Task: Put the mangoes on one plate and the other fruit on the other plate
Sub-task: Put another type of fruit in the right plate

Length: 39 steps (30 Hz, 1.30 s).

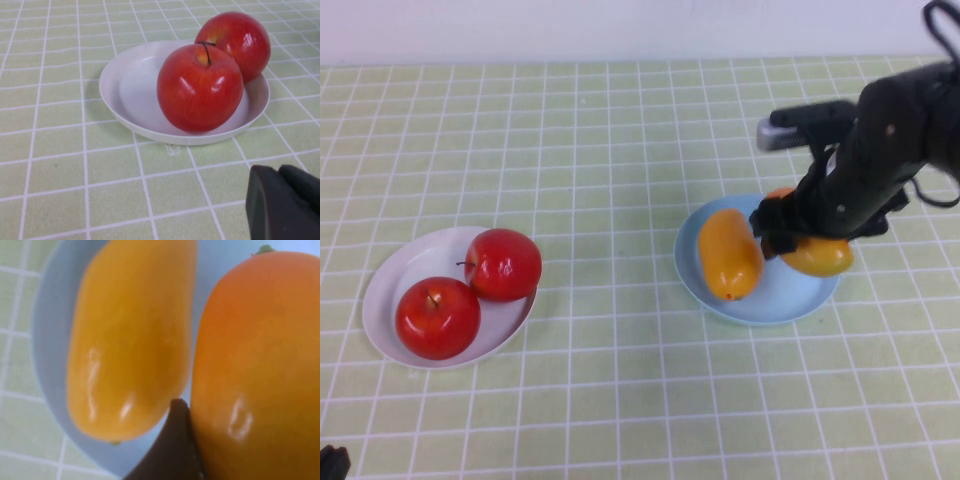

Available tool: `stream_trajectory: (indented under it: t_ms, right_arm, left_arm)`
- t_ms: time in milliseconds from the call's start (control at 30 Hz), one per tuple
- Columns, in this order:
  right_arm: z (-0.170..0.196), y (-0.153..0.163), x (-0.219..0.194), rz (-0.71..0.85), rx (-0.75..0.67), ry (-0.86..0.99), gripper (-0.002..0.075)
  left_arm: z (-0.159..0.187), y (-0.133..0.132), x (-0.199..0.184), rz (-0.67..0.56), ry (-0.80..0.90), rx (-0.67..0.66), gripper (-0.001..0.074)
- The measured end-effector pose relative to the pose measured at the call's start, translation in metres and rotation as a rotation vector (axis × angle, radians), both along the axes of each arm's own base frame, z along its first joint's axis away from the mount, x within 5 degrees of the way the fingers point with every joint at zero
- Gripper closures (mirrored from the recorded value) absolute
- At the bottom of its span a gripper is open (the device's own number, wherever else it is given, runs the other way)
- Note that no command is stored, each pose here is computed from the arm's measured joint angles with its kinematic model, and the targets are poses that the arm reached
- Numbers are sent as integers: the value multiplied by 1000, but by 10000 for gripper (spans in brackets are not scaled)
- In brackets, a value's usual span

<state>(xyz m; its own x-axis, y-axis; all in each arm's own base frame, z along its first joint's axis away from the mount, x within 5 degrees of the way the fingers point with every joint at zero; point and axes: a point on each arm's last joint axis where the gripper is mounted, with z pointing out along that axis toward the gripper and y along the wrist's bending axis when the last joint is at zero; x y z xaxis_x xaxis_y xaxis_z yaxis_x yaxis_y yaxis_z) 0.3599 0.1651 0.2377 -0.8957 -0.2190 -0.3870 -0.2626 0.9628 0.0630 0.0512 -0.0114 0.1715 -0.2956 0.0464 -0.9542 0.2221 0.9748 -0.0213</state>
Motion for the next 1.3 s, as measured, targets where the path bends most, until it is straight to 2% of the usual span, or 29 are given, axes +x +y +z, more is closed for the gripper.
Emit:
stream_trajectory:
  t_ms: [233, 433, 567, 767, 867, 900, 967, 1133, 1167, 1300]
  right_arm:
    - [-23, 4, 7, -5, -4, 41, 152]
    - [-23, 4, 7, -5, 0, 32, 48]
    - [-9, 3, 4, -5, 15, 0, 37]
    - [31, -3, -9, -4, 48, -71, 35]
    - [47, -8, -21, -4, 43, -61, 58]
    - [51, -10, -24, -4, 40, -53, 78]
    - [61, -15, -35, -4, 30, -22, 172]
    - [76, -25, -58, 7, -17, 76, 582]
    - [78, -27, -62, 16, -28, 93, 635]
    - [90, -31, -73, 37, -33, 99, 716]
  left_arm:
    - [0, 0, 0, 0, 0, 0, 732]
    - [0, 0, 0, 0, 0, 0, 732]
    - [0, 0, 0, 0, 0, 0, 732]
    - [0, 0, 0, 0, 0, 0, 732]
    - [0, 0, 0, 0, 0, 0, 732]
    - [0, 0, 0, 0, 0, 0, 732]
    - [0, 0, 0, 0, 0, 0, 732]
    - [0, 0, 0, 0, 0, 0, 732]
    - [0, 0, 0, 0, 0, 0, 732]
    - [0, 0, 0, 0, 0, 0, 732]
